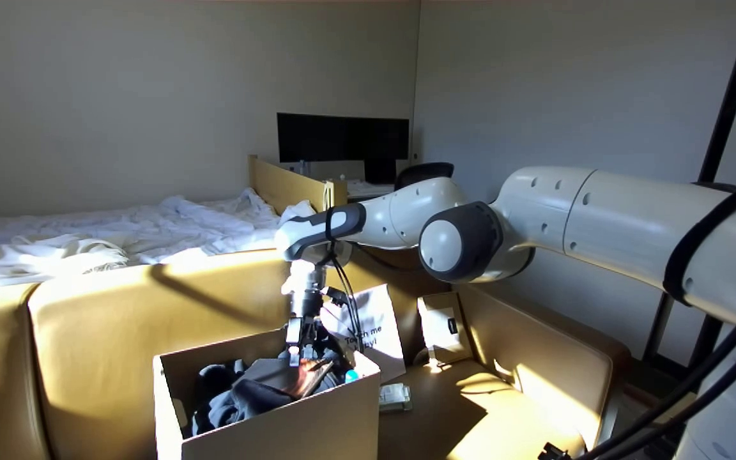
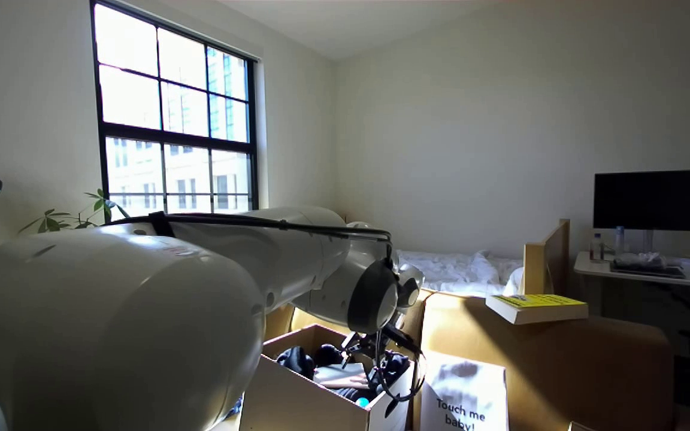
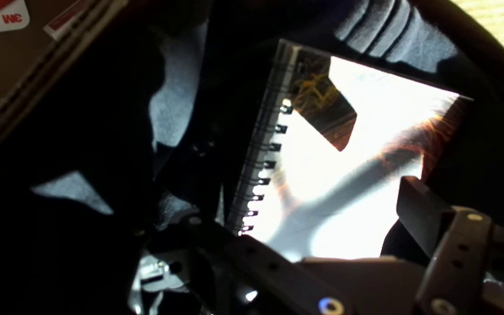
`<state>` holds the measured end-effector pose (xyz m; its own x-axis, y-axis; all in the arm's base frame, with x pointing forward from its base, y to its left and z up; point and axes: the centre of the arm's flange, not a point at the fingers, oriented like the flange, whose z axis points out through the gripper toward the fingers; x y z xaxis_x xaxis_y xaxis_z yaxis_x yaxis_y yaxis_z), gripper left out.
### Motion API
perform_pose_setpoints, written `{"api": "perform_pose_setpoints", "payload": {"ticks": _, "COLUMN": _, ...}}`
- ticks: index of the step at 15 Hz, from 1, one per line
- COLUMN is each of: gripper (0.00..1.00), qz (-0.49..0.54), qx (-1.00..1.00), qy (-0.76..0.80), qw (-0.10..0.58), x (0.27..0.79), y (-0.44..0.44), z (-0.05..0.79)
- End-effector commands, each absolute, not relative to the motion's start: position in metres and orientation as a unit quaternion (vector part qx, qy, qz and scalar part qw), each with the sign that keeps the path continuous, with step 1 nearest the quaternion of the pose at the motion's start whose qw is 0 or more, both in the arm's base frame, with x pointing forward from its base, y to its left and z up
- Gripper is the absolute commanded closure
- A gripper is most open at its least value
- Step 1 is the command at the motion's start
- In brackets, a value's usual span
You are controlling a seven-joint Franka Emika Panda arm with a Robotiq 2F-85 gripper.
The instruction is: Take the book out of the box and place it on the backrest of the sofa
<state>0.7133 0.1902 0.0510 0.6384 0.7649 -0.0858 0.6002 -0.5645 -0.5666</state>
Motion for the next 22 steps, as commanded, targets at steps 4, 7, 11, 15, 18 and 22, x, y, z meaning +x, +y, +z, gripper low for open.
{"api": "perform_pose_setpoints", "payload": {"ticks": 4, "gripper": 0.00, "qz": 0.207, "qx": -0.840, "qy": -0.399, "qw": 0.303, "x": 0.775, "y": 0.211, "z": 0.018}}
{"api": "perform_pose_setpoints", "payload": {"ticks": 7, "gripper": 0.00, "qz": 0.226, "qx": -0.827, "qy": -0.407, "qw": 0.314, "x": 0.766, "y": 0.214, "z": 0.020}}
{"api": "perform_pose_setpoints", "payload": {"ticks": 11, "gripper": 0.39, "qz": 0.229, "qx": -0.830, "qy": -0.400, "qw": 0.314, "x": 0.763, "y": 0.214, "z": 0.022}}
{"api": "perform_pose_setpoints", "payload": {"ticks": 15, "gripper": 0.66, "qz": 0.220, "qx": -0.835, "qy": -0.395, "qw": 0.312, "x": 0.765, "y": 0.213, "z": 0.030}}
{"api": "perform_pose_setpoints", "payload": {"ticks": 18, "gripper": 0.85, "qz": 0.219, "qx": -0.834, "qy": -0.401, "qw": 0.311, "x": 0.768, "y": 0.214, "z": 0.039}}
{"api": "perform_pose_setpoints", "payload": {"ticks": 22, "gripper": 0.99, "qz": 0.233, "qx": -0.830, "qy": -0.412, "qw": 0.294, "x": 0.767, "y": 0.219, "z": 0.045}}
